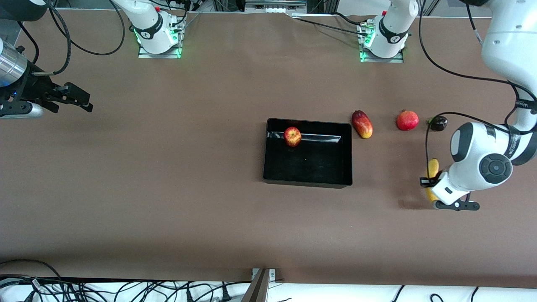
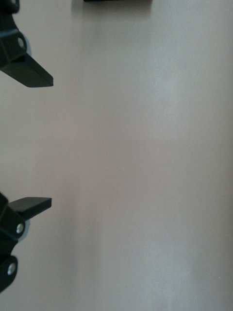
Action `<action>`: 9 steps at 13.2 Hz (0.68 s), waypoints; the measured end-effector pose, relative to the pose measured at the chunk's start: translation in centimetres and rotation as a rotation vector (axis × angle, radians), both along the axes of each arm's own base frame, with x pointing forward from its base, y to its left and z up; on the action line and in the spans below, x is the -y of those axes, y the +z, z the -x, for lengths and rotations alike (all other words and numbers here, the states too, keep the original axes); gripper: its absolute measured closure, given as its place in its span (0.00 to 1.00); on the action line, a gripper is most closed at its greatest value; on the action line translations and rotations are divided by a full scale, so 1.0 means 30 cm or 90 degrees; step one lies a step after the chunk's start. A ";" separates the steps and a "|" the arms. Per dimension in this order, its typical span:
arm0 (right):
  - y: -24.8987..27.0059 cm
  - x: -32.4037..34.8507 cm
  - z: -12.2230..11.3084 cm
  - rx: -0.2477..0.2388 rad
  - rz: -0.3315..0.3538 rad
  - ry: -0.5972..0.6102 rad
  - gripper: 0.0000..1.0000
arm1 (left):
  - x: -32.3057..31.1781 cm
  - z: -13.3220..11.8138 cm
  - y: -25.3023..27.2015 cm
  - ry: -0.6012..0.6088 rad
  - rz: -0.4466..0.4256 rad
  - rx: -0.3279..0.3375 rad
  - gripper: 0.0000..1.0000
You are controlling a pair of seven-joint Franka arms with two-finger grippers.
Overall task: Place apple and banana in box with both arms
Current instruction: 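Lift the banana with the left gripper and carry it over the box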
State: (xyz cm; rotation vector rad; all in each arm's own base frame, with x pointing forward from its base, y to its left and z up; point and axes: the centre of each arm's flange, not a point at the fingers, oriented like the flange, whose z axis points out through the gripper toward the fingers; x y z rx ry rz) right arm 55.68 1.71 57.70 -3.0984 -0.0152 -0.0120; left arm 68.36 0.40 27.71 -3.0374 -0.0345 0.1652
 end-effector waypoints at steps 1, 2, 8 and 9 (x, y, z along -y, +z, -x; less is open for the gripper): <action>-0.002 0.001 -0.001 0.000 0.000 0.000 0.00 | 0.100 0.012 0.056 0.026 0.009 -0.003 0.67; -0.004 0.002 -0.002 -0.001 0.000 -0.001 0.00 | 0.205 0.024 0.097 0.060 0.017 0.000 0.67; -0.009 0.003 -0.005 -0.002 0.000 -0.001 0.00 | 0.744 0.143 0.133 0.190 0.025 0.007 0.67; -0.009 0.003 -0.005 -0.002 0.000 -0.001 0.00 | 0.815 0.168 0.153 0.190 0.026 0.012 0.67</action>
